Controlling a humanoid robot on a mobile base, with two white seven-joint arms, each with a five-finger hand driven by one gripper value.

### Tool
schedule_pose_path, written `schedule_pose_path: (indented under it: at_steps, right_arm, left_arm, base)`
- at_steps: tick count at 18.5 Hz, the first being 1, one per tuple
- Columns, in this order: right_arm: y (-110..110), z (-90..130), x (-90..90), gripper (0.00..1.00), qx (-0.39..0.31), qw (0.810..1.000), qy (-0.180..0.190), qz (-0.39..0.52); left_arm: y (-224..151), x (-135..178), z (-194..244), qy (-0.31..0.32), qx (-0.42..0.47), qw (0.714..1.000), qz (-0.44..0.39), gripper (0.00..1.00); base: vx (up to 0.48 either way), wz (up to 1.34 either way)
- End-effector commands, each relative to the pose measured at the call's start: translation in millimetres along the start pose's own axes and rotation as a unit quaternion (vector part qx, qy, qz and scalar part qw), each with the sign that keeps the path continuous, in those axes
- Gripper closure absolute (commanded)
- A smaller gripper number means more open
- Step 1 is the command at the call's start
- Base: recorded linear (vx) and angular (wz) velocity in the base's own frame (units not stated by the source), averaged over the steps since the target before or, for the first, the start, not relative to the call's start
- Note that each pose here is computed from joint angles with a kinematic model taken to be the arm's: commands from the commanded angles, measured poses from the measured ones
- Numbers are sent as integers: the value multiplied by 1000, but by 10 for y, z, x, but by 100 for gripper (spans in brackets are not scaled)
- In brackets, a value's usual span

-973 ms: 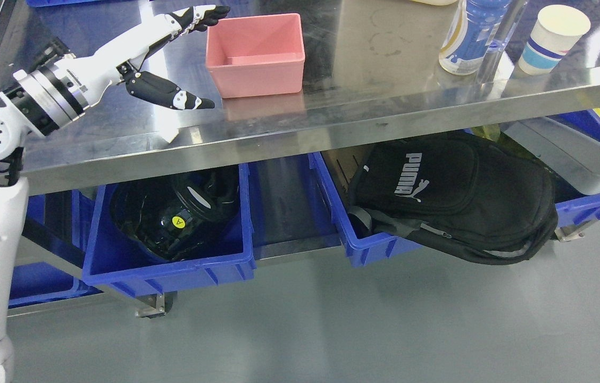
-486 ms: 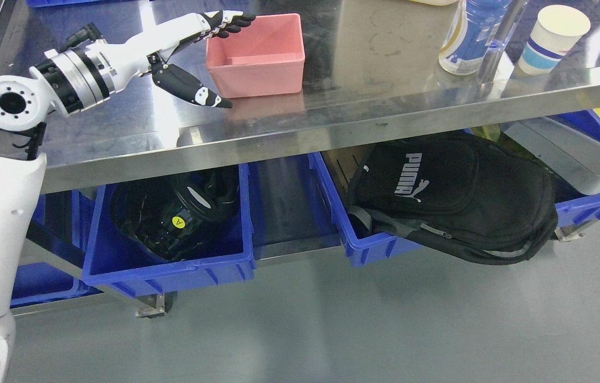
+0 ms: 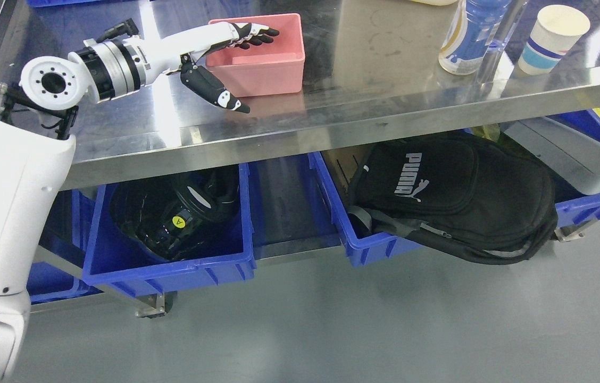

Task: Place storage box into left shelf container
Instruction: 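Grasp the near rim of the pink box with the left hand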

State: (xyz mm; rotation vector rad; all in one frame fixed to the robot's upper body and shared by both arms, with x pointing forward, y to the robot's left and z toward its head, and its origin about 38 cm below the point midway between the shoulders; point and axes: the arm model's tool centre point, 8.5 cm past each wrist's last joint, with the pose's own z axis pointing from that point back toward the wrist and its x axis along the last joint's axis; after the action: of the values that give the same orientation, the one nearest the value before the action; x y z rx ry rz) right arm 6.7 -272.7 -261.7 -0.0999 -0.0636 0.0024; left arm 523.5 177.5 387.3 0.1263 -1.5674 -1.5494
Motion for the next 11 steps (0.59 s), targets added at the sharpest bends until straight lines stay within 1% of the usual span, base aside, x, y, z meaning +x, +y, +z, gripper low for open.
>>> schedule_pose_path:
  at_steps: [1, 2, 4, 7, 9, 11]
  right_arm:
    - [-113, -7, 101, 0, -9, 1000, -12, -2]
    - [-114, -7, 101, 0, -9, 1000, -12, -2]
    - [-114, -7, 101, 0, -9, 1000, -12, -2]
    - [-114, -7, 101, 0, -9, 1000, -12, -2]
    - [-114, -7, 101, 0, -9, 1000, -12, -2]
    - [-114, -7, 101, 0, -9, 1000, -12, -2]
  left_arm:
    - [-231, -93, -481, 33, -59, 998, 17, 12]
    - [-249, -115, -500, 37, -65, 997, 19, 15]
    - [-250, -131, -498, 40, -76, 996, 24, 26]
    - [-193, -86, -519, 33, -72, 996, 29, 41]
    - [-172, -75, -532, 28, -69, 997, 36, 48]
    - [-130, -66, -513, 21, -65, 997, 45, 61]
  base:
    - [0, 0]
    - [0, 0]
    - [3, 17]
    - [1, 56]
    - [-1, 53]
    - [-2, 53]
